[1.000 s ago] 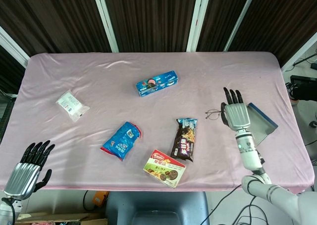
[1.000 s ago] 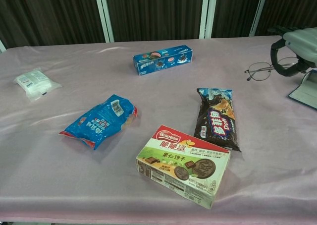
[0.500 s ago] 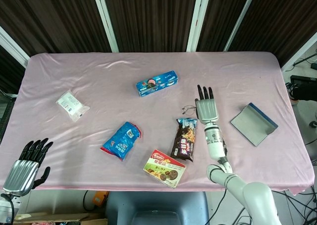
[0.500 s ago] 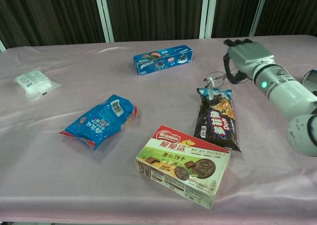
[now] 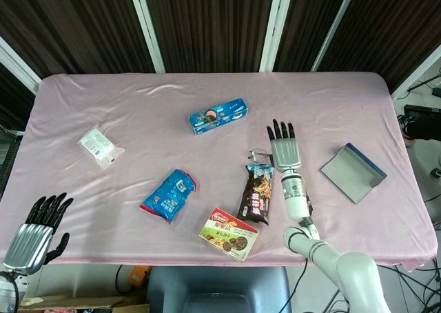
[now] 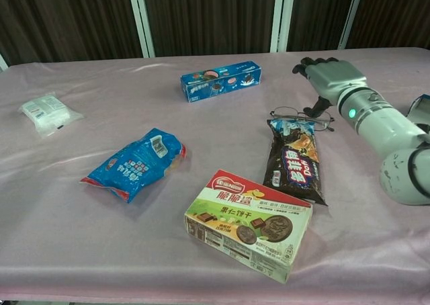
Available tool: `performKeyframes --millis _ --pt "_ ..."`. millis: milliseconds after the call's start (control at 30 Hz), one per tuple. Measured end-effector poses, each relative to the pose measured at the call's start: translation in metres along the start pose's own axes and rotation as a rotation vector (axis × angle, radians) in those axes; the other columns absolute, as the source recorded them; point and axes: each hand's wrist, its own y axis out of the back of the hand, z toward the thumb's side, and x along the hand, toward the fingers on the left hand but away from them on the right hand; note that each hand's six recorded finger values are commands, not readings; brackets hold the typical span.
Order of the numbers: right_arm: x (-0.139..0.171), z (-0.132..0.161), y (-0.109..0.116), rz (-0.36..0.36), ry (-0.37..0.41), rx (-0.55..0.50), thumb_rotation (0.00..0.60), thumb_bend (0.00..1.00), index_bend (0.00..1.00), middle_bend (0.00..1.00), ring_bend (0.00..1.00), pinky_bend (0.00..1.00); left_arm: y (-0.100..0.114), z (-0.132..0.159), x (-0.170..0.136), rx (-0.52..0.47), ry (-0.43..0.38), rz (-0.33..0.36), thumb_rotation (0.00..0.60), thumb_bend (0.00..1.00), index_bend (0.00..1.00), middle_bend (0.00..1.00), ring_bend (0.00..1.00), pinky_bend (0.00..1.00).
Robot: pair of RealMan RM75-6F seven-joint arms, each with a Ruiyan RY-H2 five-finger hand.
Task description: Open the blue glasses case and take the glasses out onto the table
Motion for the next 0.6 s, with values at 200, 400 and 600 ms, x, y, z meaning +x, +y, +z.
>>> performKeyframes --millis 200,400,600 --pt "0.023 -0.024 0.031 -0.076 0.048 -0.056 0.600 0.48 0.14 0.00 0.00 0.00 0.003 0.001 -0.003 -0.006 -0.008 0.010 0.600 0.44 0.00 0.00 0.00 0.00" --pt "0.091 -0.072 0.065 -0.067 0.100 -0.088 0.600 0.39 0.06 0.00 0.00 0.00 0.003 0.003 -0.004 0.000 -0.016 0.016 0.600 0.44 0.00 0.00 0.00 0.00" --pt "0.221 -0.173 0.084 0.008 -0.006 -0.014 0.600 0.37 0.06 0.00 0.00 0.00 0.002 0.005 -0.005 0.009 -0.016 0.020 0.600 0.44 0.00 0.00 0.00 0.00"
